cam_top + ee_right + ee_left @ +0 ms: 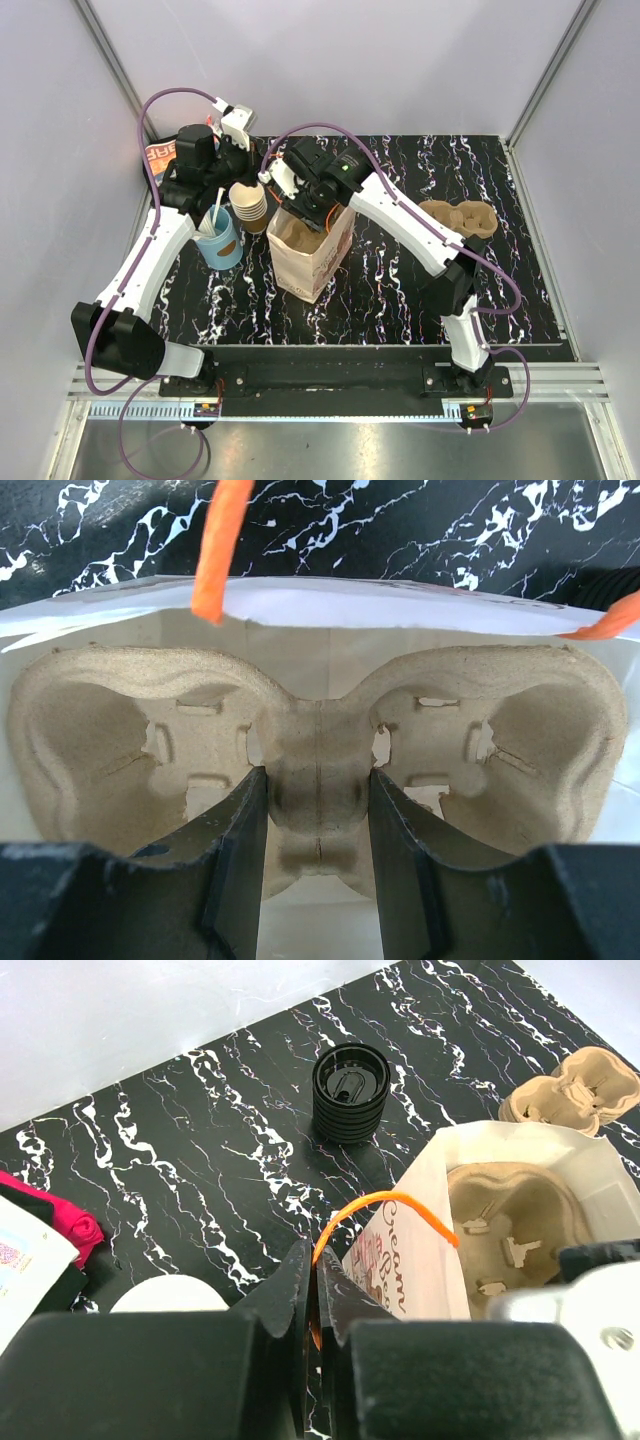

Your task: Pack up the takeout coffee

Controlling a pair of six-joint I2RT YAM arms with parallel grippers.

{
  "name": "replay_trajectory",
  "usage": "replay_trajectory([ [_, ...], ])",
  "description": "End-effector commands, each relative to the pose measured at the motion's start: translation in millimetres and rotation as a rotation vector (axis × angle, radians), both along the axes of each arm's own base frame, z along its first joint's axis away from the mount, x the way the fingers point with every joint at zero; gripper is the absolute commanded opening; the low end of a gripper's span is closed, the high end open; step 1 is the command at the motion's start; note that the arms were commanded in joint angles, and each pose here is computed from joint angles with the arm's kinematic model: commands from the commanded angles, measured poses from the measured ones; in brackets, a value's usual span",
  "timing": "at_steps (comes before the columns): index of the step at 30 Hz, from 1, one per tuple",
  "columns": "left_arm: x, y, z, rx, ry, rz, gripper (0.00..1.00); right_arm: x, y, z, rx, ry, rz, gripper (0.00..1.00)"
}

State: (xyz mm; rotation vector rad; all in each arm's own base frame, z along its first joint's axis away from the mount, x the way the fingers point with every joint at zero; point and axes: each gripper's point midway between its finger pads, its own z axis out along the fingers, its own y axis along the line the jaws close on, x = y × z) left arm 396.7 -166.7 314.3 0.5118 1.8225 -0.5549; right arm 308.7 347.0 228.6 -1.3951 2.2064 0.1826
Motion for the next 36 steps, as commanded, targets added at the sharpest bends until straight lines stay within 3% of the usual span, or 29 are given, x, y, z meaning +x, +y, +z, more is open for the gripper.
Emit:
replay_trajectory([
  [1,-1,3,27,-0.038,-0.082,0.026,0.04,0,1,2,0.033,0.030,-0.030,0.30],
  [36,1,8,24,-0.037,-0.084,0.063,0.00,-8,0,-19,-0.012,0.105,-0.030,0.33],
])
